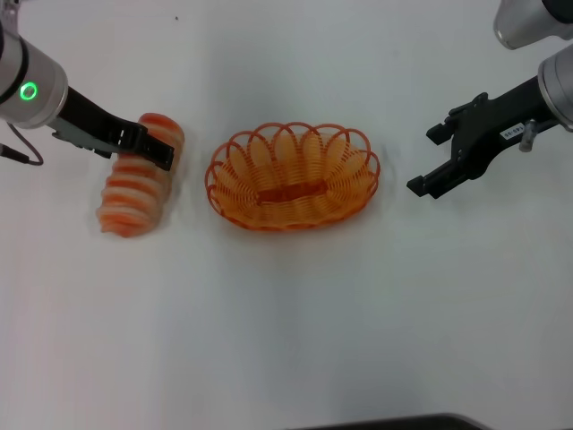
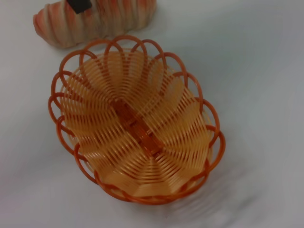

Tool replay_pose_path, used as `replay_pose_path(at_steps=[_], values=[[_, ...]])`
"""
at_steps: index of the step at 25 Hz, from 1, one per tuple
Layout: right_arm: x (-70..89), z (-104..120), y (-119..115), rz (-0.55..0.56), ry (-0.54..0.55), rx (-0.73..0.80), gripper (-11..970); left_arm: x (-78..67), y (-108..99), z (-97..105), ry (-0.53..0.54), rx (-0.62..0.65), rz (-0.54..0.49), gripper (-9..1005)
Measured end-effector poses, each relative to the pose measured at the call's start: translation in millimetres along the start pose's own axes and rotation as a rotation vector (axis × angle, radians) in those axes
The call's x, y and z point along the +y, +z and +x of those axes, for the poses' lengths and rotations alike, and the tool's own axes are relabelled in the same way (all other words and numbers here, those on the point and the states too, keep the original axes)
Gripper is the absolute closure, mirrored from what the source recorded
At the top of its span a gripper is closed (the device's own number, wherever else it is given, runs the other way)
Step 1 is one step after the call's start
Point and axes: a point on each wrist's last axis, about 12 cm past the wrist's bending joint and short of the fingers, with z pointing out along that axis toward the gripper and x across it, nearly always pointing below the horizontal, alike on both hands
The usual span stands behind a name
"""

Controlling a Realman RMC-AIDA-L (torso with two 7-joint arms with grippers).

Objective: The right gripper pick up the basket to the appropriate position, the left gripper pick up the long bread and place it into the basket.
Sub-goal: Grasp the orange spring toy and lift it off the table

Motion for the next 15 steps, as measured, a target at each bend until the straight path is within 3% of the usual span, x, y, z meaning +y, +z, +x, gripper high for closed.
replay_pose_path(at_steps=[15], values=[[0.4, 3.1, 0.9, -0.002, -0.002, 0.003, 12, 1.9, 16.2, 1.2, 0.012, 0.007, -0.055, 92]])
